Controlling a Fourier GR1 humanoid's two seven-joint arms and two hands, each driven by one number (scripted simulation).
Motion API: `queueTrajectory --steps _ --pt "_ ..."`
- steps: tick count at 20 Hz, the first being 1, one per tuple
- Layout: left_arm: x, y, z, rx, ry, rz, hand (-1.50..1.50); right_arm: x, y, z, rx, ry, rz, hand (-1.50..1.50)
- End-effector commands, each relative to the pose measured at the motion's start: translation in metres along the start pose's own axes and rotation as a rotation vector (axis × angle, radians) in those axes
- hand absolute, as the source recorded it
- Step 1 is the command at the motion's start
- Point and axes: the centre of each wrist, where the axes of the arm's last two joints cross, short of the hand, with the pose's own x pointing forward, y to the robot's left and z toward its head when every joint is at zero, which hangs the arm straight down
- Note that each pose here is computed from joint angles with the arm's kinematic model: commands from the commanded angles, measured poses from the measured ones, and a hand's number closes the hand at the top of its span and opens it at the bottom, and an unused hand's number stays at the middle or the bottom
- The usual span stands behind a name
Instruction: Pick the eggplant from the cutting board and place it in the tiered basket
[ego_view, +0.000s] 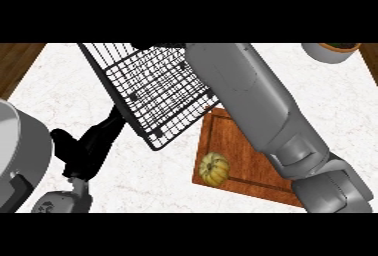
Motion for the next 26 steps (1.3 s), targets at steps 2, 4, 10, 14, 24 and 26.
queueTrajectory --steps 2,4,10,14,24,26 --pt "0.016 -0.031 -0.026 -0.085 -0.015 -0.018 0.00 -0.002 0.015 -0.004 0.035 -0.028 -0.124 -1.50" --pt "0.012 -0.037 -0.024 -0.080 0.014 -0.018 0.00 -0.008 0.019 -0.004 0.031 -0.080 -0.156 -1.50" --pt "0.014 -0.017 -0.026 -0.032 -0.010 -0.017 0.00 -0.004 0.032 -0.001 -0.041 -0.191 -0.215 -1.50" --pt "0.009 -0.019 -0.024 -0.042 0.000 -0.011 0.00 0.013 0.034 -0.004 -0.191 -0.199 -0.204 -1.50" --pt "0.008 0.010 -0.003 0.048 0.015 0.022 0.00 -0.045 -0.053 -0.008 -0.298 0.031 -0.302 -1.50" --pt "-0.002 -0.001 0.005 0.046 0.032 0.027 0.00 -0.080 -0.080 0.004 -0.269 0.017 -0.302 -1.50"
